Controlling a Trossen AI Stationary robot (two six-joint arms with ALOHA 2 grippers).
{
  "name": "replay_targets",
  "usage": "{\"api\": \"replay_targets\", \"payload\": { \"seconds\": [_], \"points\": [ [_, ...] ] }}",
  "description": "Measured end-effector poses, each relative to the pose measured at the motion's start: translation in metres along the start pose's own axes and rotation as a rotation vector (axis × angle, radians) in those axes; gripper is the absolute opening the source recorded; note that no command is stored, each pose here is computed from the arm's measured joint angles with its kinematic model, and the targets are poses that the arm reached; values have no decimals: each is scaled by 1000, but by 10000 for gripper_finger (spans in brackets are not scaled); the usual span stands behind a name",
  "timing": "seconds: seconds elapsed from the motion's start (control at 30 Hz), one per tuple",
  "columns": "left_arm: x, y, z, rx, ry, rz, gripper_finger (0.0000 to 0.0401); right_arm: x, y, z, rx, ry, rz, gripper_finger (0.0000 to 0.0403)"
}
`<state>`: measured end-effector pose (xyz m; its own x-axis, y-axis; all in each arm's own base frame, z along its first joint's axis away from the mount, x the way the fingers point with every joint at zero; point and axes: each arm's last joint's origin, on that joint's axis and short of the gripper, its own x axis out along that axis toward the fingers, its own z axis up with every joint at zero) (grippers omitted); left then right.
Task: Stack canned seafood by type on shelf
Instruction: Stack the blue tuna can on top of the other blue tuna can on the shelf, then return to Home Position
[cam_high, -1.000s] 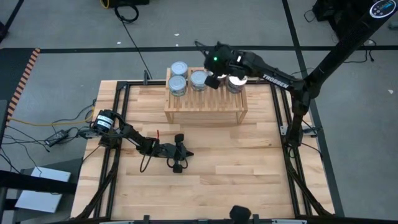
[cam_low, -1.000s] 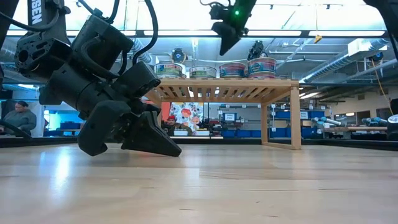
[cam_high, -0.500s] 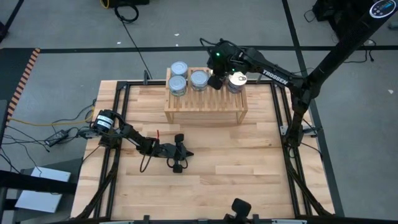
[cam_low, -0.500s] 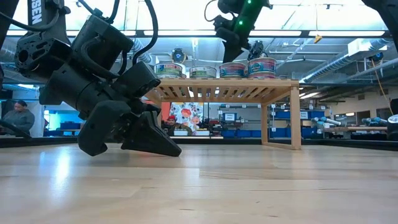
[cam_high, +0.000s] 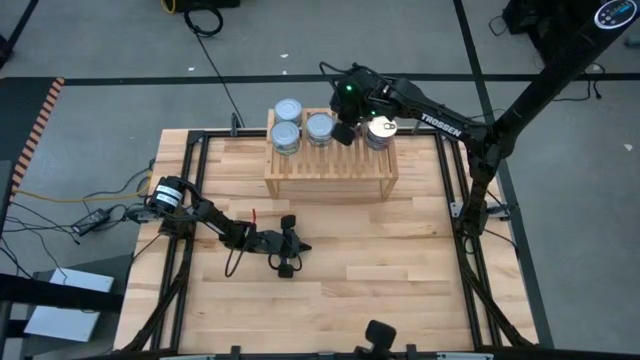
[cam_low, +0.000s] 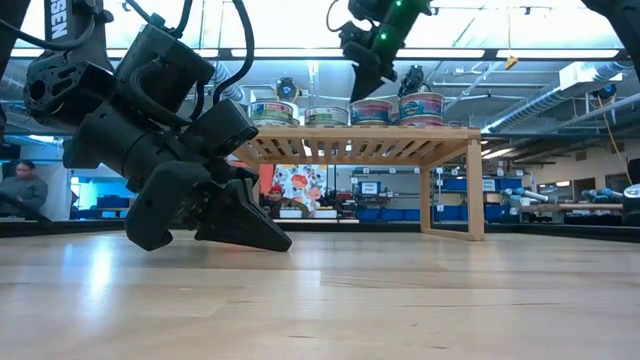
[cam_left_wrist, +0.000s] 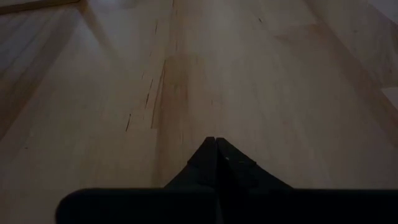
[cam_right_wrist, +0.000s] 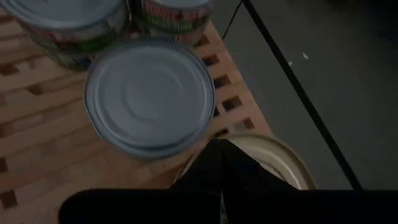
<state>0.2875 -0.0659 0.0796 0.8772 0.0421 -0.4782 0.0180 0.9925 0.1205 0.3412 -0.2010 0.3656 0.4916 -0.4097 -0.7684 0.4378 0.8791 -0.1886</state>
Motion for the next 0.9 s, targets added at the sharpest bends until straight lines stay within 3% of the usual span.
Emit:
{"api": "replay_targets", "payload": {
  "seconds": [0.2,0.4,0.73,0.9],
  "points": [
    [0,0,0,0,0,0,4,0,1,3,-10,-32,0,7],
    [0,0,0,0,1,0,4,0,-1,-2,-16,32,-64,7],
    [0,0,0,0,0,0,4,5,-1,-3,-18,13,-49,7],
    [0,0,0,0,-1,-1,4,-9,6,-1,-73,-5,-74,7]
  ]
}}
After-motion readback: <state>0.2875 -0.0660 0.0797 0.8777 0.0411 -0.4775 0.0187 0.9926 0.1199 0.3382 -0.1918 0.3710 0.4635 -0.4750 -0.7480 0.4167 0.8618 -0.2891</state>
